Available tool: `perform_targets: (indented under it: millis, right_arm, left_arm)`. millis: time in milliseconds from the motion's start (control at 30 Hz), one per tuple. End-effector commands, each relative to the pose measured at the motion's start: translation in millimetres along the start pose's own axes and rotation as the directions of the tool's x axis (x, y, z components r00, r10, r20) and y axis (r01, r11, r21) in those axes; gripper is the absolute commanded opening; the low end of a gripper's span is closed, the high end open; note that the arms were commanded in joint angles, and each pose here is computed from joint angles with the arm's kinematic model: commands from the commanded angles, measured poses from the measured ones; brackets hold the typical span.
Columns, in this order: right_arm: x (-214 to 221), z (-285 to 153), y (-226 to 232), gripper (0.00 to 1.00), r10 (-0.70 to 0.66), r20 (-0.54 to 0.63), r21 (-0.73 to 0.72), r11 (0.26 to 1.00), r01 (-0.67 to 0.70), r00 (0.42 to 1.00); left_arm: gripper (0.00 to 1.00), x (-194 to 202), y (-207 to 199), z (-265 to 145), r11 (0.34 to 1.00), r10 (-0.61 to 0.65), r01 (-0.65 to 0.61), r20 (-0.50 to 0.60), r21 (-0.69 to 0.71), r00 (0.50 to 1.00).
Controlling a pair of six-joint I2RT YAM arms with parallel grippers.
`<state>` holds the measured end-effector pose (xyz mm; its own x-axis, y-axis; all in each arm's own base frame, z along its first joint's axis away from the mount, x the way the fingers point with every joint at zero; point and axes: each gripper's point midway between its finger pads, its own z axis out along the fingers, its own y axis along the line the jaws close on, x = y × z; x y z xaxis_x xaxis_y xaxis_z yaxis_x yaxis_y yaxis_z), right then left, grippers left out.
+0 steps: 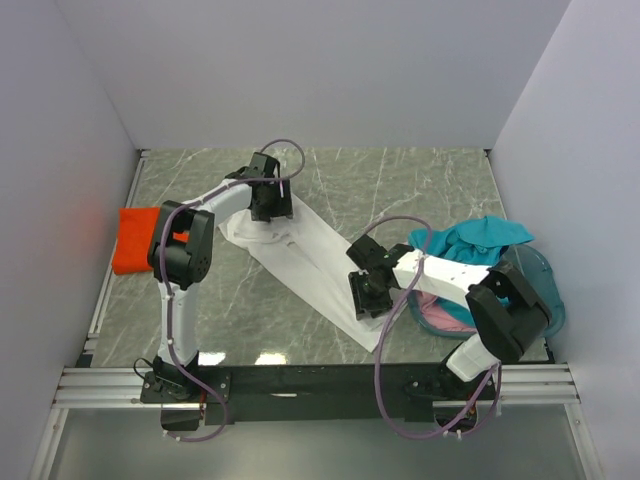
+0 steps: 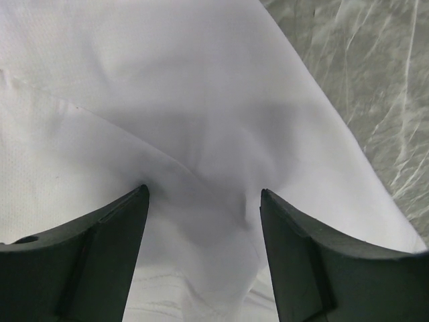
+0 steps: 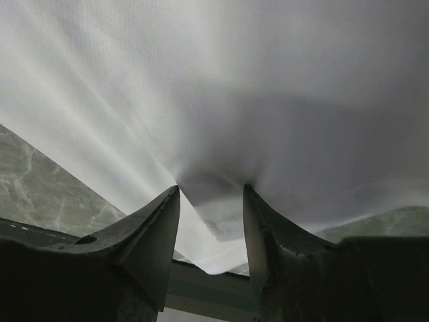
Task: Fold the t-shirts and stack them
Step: Fold the tshirt
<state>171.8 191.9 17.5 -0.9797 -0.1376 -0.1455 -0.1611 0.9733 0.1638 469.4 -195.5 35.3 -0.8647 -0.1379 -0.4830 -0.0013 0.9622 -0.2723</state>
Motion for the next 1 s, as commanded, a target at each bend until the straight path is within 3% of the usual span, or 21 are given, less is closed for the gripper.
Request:
perform_targets:
  millis: [0, 133, 333, 467, 633, 967]
  right_arm:
    - [0.7, -23.0, -0.6, 0.50, -0.014, 0.013, 0.015, 1.000, 0.013, 1.000]
    - [-17.0, -44.4, 1.8, 0.50, -0.045, 0.077, 0.029, 0.999, 0.043, 0.996]
    - [-11.8, -20.9, -9.9, 0.51, -0.078, 0.053, 0.068, 0.995, 0.075, 0.996]
    - [-7.2, -3.8, -12.3, 0.51, -0.069, 0.051, 0.063, 0.996, 0.066, 0.996]
    - [0.6, 6.6, -12.3, 0.51, -0.054, 0.029, 0.047, 0.997, 0.053, 0.998]
    - [15.9, 12.4, 8.4, 0.51, -0.101, -0.044, -0.082, 0.992, 0.097, 0.994]
  left_arm:
    - [0.74, -6.2, -1.9, -19.3, 0.998, 0.066, -0.066, -0.015, 0.002, 0.998]
    - [0.75, -34.4, -19.5, -64.1, 0.999, 0.006, -0.009, 0.077, 0.038, 0.997]
    - [0.76, -21.4, -8.0, -83.9, 0.995, -0.099, 0.100, 0.056, -0.016, 0.994]
    - [0.76, 14.6, 15.7, -66.7, 0.988, -0.144, 0.143, -0.015, -0.059, 0.989]
    - [0.75, 28.9, 37.2, -48.7, 0.978, -0.190, 0.184, -0.050, -0.096, 0.981]
    - [0.75, 21.2, 58.2, -4.9, 0.974, -0.159, 0.145, -0.070, -0.174, 0.985]
